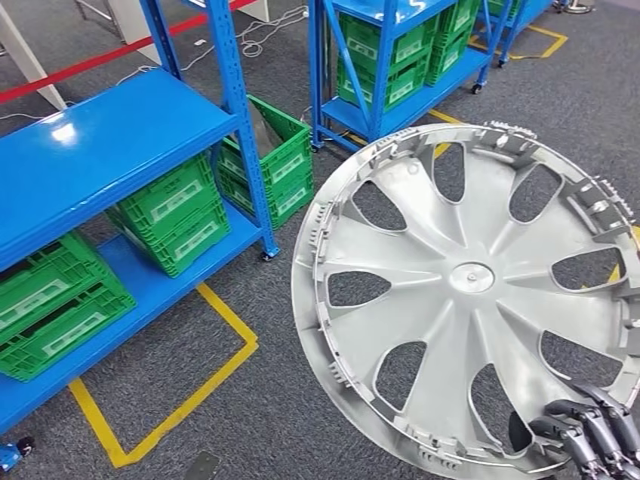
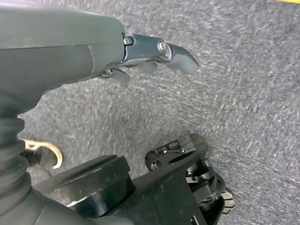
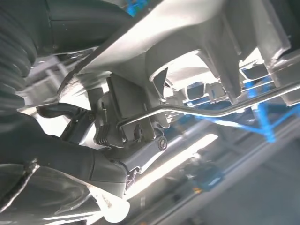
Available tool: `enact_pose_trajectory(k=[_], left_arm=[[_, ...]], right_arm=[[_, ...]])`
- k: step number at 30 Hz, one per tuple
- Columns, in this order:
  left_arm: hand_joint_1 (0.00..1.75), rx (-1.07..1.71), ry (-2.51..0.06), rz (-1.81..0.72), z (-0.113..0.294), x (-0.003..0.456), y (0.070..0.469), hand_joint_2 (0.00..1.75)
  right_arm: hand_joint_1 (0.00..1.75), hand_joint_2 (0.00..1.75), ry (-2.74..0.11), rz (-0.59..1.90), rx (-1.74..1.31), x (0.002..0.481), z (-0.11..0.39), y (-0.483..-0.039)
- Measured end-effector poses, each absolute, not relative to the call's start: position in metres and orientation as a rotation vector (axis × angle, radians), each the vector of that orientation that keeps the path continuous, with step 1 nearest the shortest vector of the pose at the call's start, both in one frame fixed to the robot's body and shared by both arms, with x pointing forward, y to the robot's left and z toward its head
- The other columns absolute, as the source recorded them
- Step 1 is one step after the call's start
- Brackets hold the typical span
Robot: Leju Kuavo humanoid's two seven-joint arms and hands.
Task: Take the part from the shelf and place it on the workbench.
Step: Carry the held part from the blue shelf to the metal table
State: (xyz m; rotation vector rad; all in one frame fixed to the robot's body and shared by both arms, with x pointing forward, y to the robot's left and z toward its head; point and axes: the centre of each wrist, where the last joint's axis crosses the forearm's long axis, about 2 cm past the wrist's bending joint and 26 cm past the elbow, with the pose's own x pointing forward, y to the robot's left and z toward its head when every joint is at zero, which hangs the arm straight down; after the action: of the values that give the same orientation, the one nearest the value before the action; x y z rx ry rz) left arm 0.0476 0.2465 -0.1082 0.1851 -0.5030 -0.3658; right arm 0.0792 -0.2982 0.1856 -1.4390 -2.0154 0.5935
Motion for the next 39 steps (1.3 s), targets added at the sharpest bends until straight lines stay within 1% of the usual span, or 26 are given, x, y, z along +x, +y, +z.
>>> enact_pose_trajectory(k=[35, 39], left_arm=[[0.00, 0.189, -0.492, -0.365, -0.1076, 0.0513, 0.2449, 1.75], [0.00, 0.187, -0.483, -0.363, -0.1082, 0.0466, 0.2449, 1.75]], right_arm=[[1.75, 1.75, -1.956, 0.542, -1.548, 0.0817, 0.1885, -0.3043], [1.75, 1.75, -1.950, 0.538, -1.554, 0.0820, 0.1883, -0.3041]])
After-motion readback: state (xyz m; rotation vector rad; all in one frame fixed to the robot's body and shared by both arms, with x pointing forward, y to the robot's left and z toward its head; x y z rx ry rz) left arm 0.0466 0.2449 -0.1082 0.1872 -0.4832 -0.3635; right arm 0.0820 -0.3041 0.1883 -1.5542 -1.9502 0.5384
